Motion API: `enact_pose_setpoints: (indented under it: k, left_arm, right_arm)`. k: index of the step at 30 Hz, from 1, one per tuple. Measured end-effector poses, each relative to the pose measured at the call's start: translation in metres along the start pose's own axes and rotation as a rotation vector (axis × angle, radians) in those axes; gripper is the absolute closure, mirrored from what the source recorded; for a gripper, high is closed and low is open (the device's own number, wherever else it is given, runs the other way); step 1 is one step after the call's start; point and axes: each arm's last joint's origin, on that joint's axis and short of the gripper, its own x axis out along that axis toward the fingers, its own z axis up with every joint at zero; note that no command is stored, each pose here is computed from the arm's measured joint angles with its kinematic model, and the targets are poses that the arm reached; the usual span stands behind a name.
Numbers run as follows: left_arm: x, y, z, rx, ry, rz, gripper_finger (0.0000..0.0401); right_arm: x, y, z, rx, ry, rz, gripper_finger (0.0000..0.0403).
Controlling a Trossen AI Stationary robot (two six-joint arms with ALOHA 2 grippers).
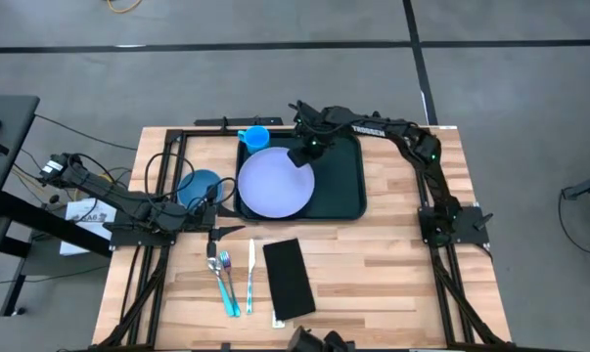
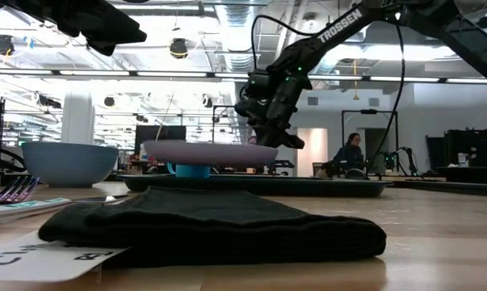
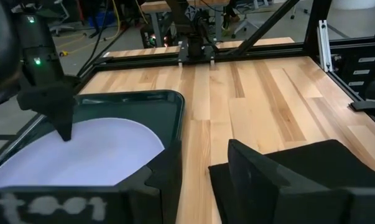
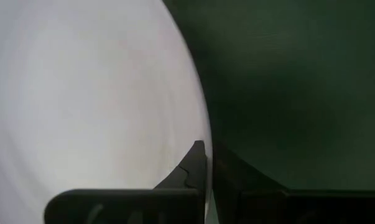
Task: Set up tray
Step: Put the purple plate on the black tray below the blue cup
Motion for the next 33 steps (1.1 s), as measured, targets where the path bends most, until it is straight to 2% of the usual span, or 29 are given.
enact_pose_setpoints:
  k: [10, 28, 33]
  left_arm:
    - [0.0, 0.0, 0.0, -0.001, 0.0, 0.0, 0.0283]
    - [0.0, 0.0, 0.0, -0.002, 0.0, 0.0, 0.0283]
    - [0.0, 0.0, 0.0, -0.003, 0.0, 0.0, 0.0283]
  right_arm:
    - [-0.004, -0.016, 0.002, 0.024, -0.005, -0.06, 0.0403]
    - [-0.002, -0.012, 0.001, 0.014, -0.009, -0.065, 0.0403]
    - [0.011, -0.016, 0.0, 0.02, 0.019, -0.092, 0.0403]
